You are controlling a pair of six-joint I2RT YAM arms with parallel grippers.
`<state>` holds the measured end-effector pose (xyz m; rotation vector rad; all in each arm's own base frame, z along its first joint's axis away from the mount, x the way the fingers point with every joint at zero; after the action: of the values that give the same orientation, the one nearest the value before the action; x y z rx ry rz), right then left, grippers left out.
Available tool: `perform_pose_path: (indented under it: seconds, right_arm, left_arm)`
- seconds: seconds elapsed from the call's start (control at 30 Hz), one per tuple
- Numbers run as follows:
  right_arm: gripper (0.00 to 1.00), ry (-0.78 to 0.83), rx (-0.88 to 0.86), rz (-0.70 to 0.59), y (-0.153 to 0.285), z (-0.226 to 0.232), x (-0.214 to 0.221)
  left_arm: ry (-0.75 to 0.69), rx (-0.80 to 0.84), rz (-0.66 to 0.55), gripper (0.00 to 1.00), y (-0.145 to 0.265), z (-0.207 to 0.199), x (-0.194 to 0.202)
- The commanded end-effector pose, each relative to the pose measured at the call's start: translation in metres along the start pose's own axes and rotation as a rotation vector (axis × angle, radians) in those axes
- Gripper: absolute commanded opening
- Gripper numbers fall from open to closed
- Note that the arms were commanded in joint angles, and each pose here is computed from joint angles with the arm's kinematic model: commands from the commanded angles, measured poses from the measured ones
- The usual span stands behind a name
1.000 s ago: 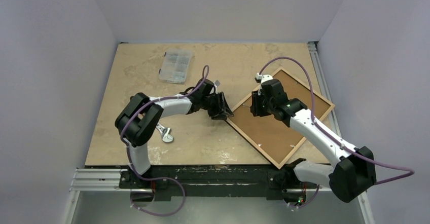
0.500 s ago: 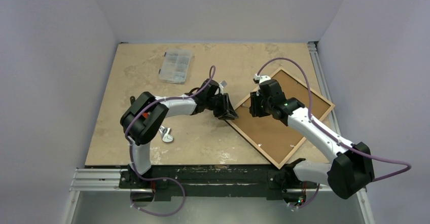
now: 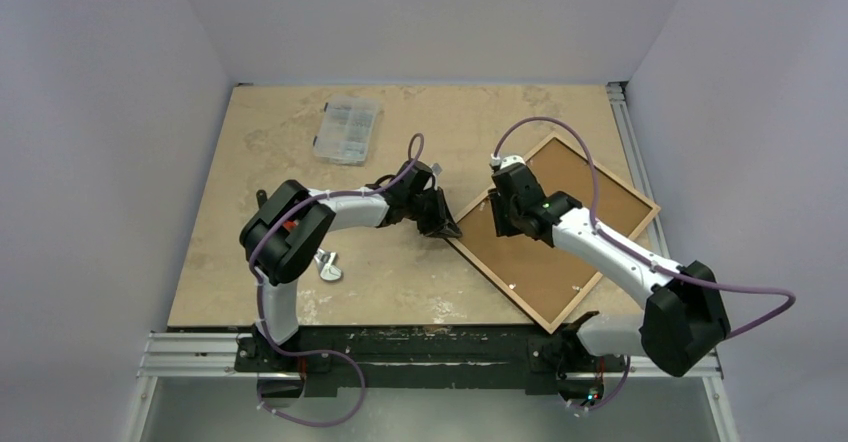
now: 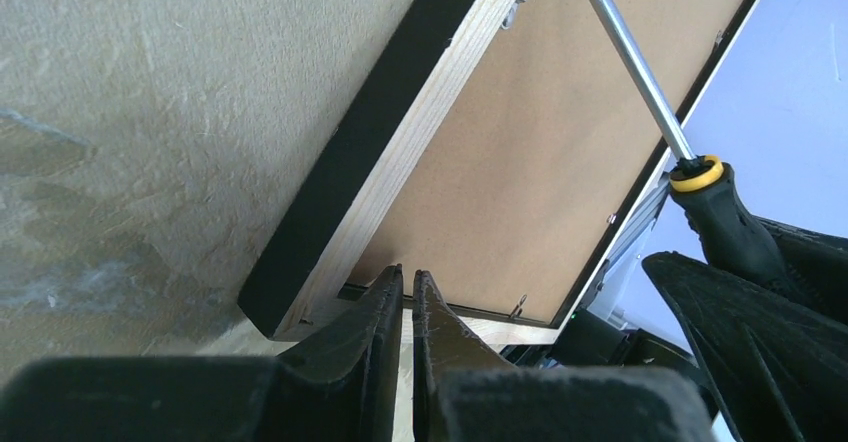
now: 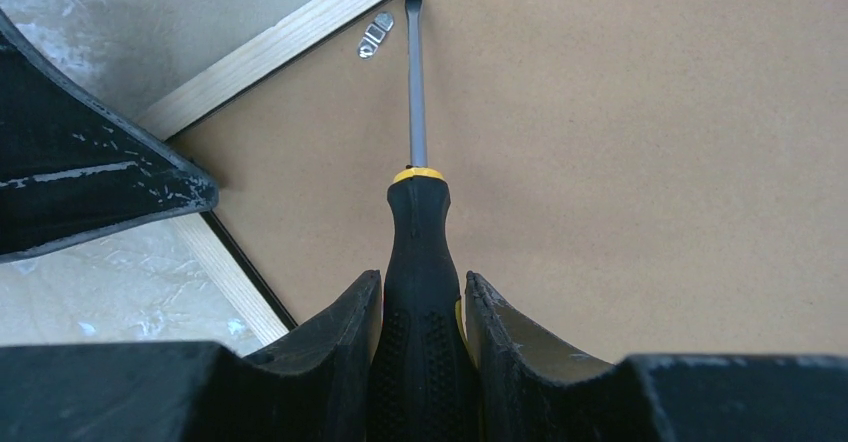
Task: Take the photo out of the frame
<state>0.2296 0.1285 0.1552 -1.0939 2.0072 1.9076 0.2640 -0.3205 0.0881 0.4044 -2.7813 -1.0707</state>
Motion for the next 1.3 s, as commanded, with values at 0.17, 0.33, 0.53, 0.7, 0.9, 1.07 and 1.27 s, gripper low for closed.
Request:
perform_pose_path:
  seconds: [0.17,0.33,0.53,0.7,0.9,1.07,1.27]
  right_arm:
    - [0.0,-0.119,-0.044,-0.168,0.036,-0.001,-0.037]
    - [0.0,-0.135,-0.13,-0.163,0.043,0.008,-0.041]
    - [0.0,-0.138,-0.138,-0.136,0.035,0.011,-0.038]
    - [0.0,-0.136,-0.107,-0.09,0.031,0.009,-0.032]
    - [0.0,-0.136,-0.1,-0.06,0.031,0.009,-0.023]
    - [0.0,-0.137,-0.103,-0.053,0.027,0.01,-0.02]
    - [0.0,-0.133,-0.083,-0.041,0.022,0.009,-0.021]
  left_arm:
    - [0.001,-0.047,-0.027,0.08,0.005,0.004,-0.002]
    - [0.001,-0.033,-0.017,0.08,0.005,0.002,-0.001]
    - [0.003,-0.028,-0.012,0.09,0.005,0.002,0.0]
    - [-0.002,-0.018,-0.017,0.08,0.007,-0.002,-0.001]
    - [-0.001,-0.022,-0.015,0.08,0.006,-0.001,-0.001]
    - [0.002,-0.023,-0.013,0.08,0.005,0.0,-0.001]
    - [0.0,-0.022,-0.014,0.08,0.006,-0.001,-0.001]
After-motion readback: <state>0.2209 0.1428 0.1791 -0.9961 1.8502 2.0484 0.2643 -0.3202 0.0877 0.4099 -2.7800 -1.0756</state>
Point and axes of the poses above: each gripper's point midway between its finger pads, its own y axis back along the fingers, its own z axis along the line the jaws close on, x = y × z, the point moved 7 cm from there along y, back along the fingers, and after that the axes turned 12 degrees about y, right-handed, at the moved point
